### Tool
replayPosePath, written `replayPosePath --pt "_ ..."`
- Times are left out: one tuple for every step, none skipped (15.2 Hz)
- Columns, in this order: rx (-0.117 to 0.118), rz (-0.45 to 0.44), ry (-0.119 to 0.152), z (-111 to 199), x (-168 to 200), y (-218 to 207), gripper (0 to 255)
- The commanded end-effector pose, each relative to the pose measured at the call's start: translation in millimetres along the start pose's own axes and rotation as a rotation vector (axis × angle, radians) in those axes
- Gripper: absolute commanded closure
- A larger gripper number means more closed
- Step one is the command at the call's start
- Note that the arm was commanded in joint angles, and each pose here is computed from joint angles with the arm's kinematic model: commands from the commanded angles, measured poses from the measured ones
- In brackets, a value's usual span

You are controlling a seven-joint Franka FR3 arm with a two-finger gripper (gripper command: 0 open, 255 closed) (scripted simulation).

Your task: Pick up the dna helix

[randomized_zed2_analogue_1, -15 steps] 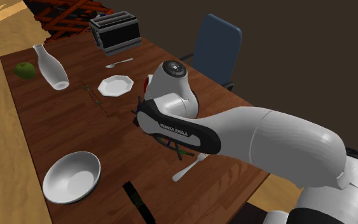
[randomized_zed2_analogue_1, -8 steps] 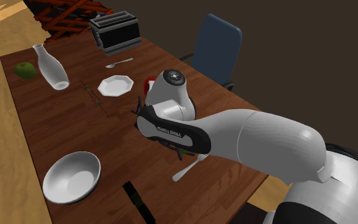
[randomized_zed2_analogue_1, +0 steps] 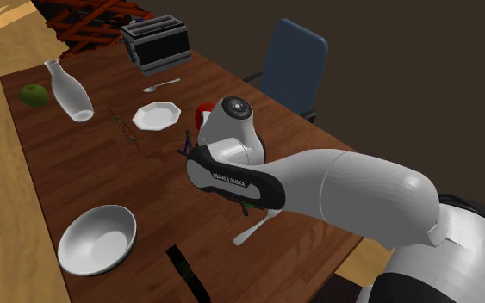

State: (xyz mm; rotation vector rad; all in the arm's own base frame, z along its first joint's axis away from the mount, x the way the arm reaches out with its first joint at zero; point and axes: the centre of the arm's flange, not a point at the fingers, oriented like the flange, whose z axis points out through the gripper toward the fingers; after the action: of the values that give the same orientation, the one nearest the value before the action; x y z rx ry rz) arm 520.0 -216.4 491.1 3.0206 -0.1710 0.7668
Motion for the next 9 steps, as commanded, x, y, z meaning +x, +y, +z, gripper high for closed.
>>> replayPosePath --pt "0.001 0.0 -0.002 0.8 -0.5 -0.3 255" --pt "0.001 0.0 -0.002 0.8 -0.4 -0.4 255" --pt "0.001 0.0 -0.002 0.8 -0.6 -0.3 255" --pt "0.001 0.0 -0.002 1.8 -0.5 0.6 255" --pt "0.001 0.0 -0.002 -2.8 2.0 0.6 255" --pt "0.001 0.0 -0.002 -7.5 4.5 0.5 255" --pt "0.001 0.0 -0.002 -12.1 7.0 0.5 255" --pt "0.001 0.0 -0.002 -16.7 9.5 0.4 255" --pt "0.001 0.0 -0.002 -21.4 12.0 0.4 255"
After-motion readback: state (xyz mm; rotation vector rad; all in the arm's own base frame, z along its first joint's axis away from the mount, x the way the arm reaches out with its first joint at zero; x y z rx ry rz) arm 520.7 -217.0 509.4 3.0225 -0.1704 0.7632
